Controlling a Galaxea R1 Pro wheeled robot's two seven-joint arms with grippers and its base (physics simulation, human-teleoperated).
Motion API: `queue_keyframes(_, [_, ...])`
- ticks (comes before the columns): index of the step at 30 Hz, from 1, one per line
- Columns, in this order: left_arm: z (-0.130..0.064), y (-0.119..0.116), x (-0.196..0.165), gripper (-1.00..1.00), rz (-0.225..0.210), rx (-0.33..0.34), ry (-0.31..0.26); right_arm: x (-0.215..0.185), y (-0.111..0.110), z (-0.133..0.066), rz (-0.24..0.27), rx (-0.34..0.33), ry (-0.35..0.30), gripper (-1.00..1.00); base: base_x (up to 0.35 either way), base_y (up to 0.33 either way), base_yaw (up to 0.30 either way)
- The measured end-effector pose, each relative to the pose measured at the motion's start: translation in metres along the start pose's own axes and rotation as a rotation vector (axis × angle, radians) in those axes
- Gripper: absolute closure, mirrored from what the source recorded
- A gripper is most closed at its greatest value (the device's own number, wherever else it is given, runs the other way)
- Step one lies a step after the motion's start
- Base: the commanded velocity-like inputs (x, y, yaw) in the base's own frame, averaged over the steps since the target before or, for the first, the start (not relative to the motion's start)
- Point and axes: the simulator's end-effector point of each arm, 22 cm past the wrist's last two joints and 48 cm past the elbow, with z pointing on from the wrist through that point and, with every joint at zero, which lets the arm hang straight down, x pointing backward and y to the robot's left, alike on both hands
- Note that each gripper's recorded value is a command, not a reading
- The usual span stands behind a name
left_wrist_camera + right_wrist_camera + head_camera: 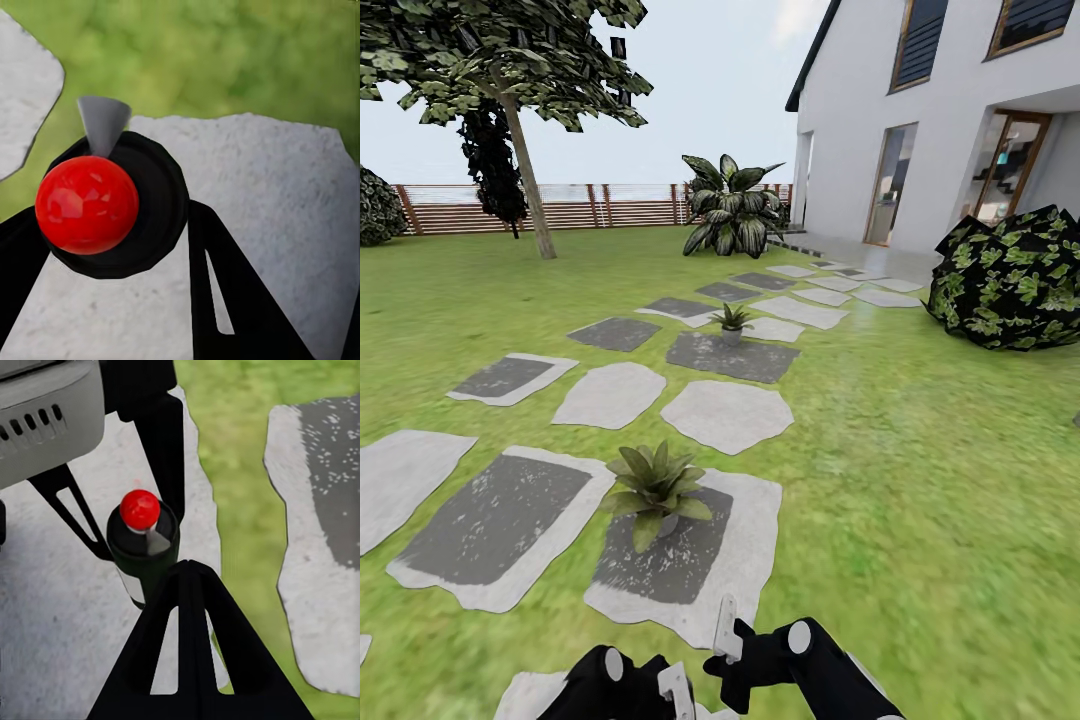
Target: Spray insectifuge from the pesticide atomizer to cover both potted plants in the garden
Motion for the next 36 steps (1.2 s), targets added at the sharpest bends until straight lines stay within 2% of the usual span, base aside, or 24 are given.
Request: queue_keyframes(36, [0.001, -0.006, -0.022, 1.0, -0.001, 0.039, -0.041, 0.002, 0.003, 0.001, 0.004, -0.008, 0.004, 1.0, 0.0, 0.0, 0.0])
